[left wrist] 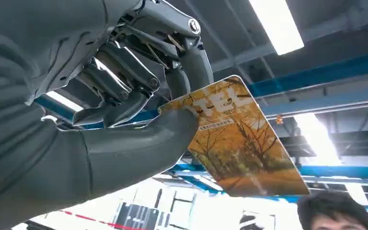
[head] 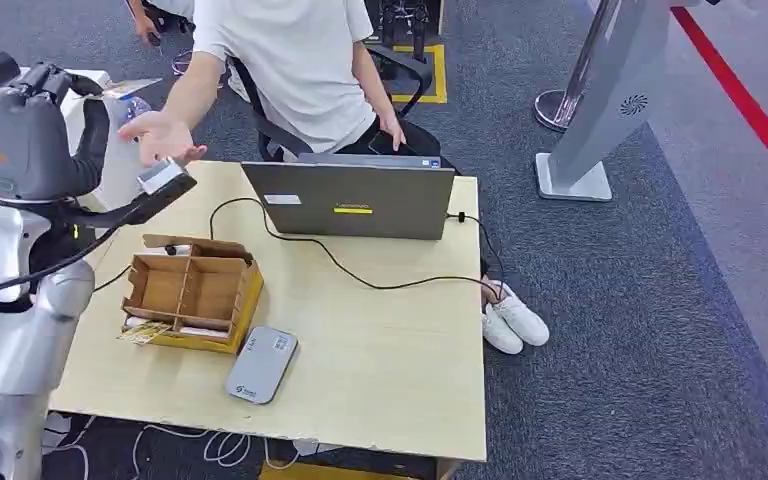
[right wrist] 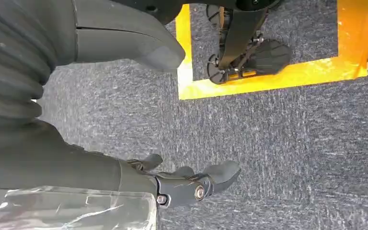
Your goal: Pass the card to the sensor for recognition and then transmit it.
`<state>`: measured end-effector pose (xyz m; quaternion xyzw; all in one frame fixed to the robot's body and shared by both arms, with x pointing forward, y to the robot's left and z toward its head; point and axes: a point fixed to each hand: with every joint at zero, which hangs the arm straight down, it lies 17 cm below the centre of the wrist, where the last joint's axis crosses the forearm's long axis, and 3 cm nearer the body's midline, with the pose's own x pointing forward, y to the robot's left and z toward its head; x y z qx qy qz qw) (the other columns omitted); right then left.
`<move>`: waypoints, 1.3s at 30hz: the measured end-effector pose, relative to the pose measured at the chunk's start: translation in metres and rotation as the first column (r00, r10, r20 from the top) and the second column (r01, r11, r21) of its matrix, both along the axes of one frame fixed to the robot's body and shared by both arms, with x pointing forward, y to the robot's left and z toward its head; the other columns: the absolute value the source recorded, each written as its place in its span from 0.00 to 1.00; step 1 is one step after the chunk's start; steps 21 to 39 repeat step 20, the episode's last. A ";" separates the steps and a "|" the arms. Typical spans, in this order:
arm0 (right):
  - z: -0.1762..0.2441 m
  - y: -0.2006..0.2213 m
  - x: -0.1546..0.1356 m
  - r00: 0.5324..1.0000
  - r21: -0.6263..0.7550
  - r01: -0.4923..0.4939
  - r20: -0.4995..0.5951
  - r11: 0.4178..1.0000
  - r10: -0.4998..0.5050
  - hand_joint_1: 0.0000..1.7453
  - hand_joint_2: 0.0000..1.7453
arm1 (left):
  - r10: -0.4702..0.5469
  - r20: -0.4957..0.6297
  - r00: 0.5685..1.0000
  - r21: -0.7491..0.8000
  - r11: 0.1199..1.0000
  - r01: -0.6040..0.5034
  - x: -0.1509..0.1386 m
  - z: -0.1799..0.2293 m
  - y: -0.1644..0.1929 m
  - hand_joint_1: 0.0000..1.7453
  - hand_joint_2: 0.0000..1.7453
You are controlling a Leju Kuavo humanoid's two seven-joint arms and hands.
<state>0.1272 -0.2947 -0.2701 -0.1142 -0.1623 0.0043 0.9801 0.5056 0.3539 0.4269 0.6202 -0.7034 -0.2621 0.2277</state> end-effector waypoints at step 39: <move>0.000 0.000 -0.001 1.000 -0.003 -0.014 -0.003 1.000 0.014 0.00 1.00 | 0.042 -0.180 0.983 -0.090 0.994 -0.059 0.058 -0.047 0.031 0.00 1.00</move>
